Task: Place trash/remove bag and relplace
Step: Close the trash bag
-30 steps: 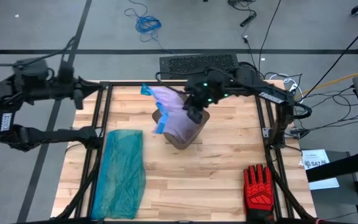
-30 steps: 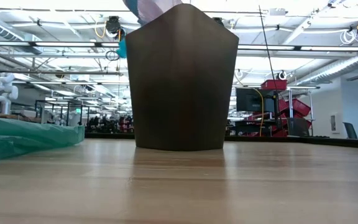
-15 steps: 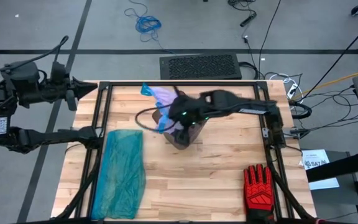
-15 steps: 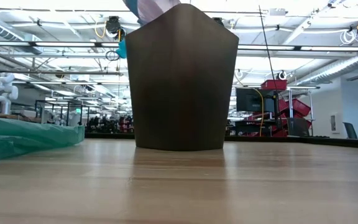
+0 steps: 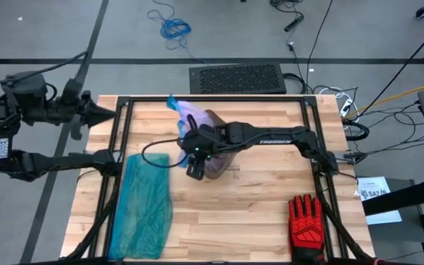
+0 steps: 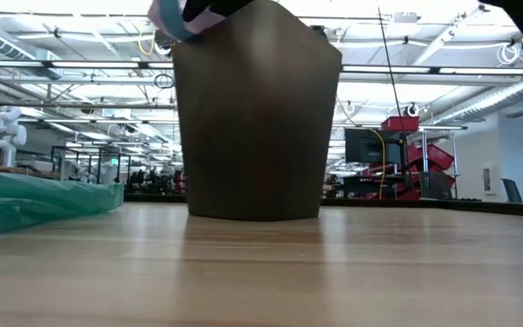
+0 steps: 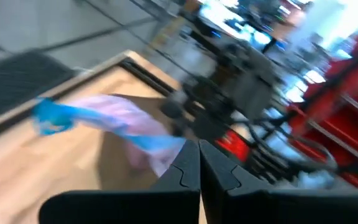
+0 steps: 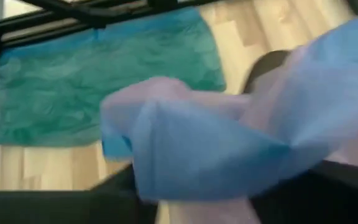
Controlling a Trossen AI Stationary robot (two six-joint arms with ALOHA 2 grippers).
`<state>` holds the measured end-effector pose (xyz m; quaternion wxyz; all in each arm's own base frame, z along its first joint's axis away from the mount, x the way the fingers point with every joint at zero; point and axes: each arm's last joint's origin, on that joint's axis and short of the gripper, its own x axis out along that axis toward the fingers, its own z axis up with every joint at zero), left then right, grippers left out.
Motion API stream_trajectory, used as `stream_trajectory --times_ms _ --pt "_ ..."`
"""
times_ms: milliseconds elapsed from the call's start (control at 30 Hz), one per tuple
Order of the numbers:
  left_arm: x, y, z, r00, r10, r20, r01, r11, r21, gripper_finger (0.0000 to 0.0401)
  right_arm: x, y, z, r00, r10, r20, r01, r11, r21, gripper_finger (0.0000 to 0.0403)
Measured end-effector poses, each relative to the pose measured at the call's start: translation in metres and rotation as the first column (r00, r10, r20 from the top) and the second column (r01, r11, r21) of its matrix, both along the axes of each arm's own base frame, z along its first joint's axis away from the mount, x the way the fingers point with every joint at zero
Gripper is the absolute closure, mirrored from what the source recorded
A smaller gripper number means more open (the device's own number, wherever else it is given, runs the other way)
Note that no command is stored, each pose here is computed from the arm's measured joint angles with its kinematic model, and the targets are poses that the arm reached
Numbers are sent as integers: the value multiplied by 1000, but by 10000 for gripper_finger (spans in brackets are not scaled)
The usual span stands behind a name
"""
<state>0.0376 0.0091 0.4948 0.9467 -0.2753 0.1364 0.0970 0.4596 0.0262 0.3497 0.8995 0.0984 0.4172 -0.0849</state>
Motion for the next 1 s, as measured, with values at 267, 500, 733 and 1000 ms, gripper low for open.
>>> stream_trajectory --times_ms 267,500,733,1000 --pt "9 2 18 976 -163 142 125 962 243 401 -21 -9 39 990 -78 115 80 997 -11 392" --pt "28 13 33 955 -201 218 91 898 430 401 -53 -36 91 904 -301 304 267 952 150 402" --pt "55 24 30 954 -252 165 153 877 455 401 -71 -65 104 846 -441 299 383 894 234 403" --pt "101 24 4 967 -230 -107 254 857 448 401 -65 -85 94 855 -460 240 381 870 312 403"
